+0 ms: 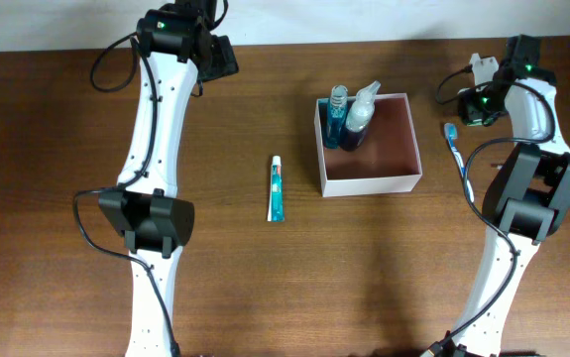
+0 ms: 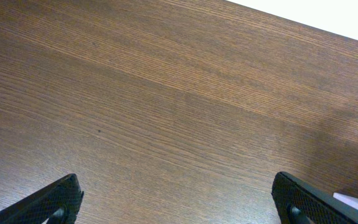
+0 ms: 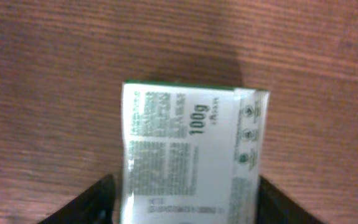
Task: Pack container
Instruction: 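Lower and close the right gripper on the soap box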
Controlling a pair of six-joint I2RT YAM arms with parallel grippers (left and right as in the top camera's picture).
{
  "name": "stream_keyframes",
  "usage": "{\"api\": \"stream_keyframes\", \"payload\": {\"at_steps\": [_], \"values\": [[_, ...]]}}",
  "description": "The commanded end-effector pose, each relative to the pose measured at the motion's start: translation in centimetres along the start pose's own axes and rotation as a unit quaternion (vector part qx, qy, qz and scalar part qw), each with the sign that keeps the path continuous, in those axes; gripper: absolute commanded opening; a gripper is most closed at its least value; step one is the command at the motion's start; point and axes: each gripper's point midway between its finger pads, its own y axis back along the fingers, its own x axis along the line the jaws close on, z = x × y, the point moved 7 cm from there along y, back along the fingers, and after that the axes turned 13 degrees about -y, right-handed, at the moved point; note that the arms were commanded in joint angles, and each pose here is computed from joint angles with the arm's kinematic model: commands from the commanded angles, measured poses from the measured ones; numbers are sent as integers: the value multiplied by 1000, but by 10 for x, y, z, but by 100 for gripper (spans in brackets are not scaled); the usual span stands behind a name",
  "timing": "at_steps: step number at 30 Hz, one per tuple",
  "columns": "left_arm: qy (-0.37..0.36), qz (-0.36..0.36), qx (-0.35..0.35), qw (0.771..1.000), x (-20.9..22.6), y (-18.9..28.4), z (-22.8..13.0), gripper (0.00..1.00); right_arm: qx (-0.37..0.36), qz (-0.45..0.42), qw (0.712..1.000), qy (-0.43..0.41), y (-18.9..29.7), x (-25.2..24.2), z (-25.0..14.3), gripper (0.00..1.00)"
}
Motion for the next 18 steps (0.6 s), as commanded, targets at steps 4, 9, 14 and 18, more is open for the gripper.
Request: {"api": "stream_keyframes", "payload": {"at_steps": [4,9,14,18], "values": [[8,-1,-5,1000,2,6,1,100,12,0,1000,-6,2,-1,-5,47],[8,-1,-5,1000,2,6,1,99,2,-3,1000,-8,16,-1,1,45],[8,-1,-5,1000,2,6,1,100,-5,-4,999,-44,37,-2,12,45],[8,-1,-5,1000,2,6,1,99,-10,0,999,-44,69,3,25,45]]}}
